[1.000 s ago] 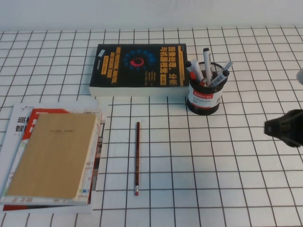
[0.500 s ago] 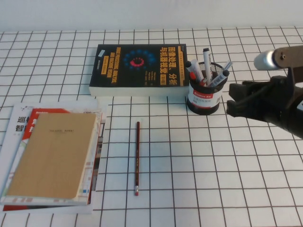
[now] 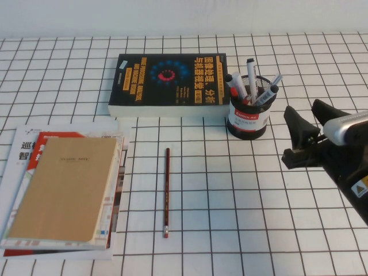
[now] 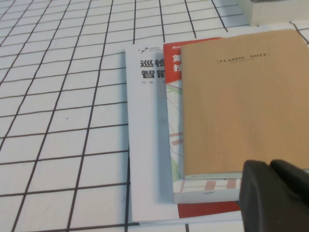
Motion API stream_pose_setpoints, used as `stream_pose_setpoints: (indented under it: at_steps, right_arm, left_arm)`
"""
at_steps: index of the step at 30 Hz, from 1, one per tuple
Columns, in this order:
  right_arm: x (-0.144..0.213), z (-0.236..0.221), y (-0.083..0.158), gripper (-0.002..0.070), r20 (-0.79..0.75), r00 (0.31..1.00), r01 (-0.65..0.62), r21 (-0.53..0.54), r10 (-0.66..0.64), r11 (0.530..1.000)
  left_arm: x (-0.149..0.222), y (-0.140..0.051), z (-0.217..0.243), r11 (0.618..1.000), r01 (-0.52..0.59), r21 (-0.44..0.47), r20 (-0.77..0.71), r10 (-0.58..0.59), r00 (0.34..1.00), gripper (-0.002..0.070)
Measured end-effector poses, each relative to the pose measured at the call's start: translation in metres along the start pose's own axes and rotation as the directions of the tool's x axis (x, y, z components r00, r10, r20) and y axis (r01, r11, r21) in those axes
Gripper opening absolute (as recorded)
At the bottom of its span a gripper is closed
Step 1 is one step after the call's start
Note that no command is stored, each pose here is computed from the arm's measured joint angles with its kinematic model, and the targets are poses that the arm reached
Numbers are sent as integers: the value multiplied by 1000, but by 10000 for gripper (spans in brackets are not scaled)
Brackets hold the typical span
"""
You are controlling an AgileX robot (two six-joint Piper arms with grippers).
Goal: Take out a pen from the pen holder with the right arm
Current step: 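Take a marker out of the pen holder and lay it on the table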
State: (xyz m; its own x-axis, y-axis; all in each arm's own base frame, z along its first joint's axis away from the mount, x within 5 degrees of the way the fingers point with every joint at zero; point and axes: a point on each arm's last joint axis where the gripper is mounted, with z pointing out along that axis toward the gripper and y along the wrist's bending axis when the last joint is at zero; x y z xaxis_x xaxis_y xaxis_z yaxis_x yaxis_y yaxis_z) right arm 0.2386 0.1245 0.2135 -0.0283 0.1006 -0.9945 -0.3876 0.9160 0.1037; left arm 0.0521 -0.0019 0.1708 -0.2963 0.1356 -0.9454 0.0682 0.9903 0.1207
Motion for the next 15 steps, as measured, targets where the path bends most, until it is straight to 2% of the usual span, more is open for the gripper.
stream_pose_setpoints:
  at_steps: [2, 8, 15]
  right_arm:
    - [9, 5, 0, 375, 27, 1000, 0, -7, 0, 1000]
    - [44, 25, 1, 375, -57, 997, -48, -17, 46, 999]
    - [51, 51, 4, 375, -46, 994, -96, -19, 95, 995]
  left_arm:
    - [0, 0, 0, 1000, 0, 0, 0, 0, 1000, -4]
    - [0, 0, 0, 1000, 0, 0, 0, 0, 1000, -4]
    - [0, 0, 0, 1000, 0, 0, 0, 0, 1000, -4]
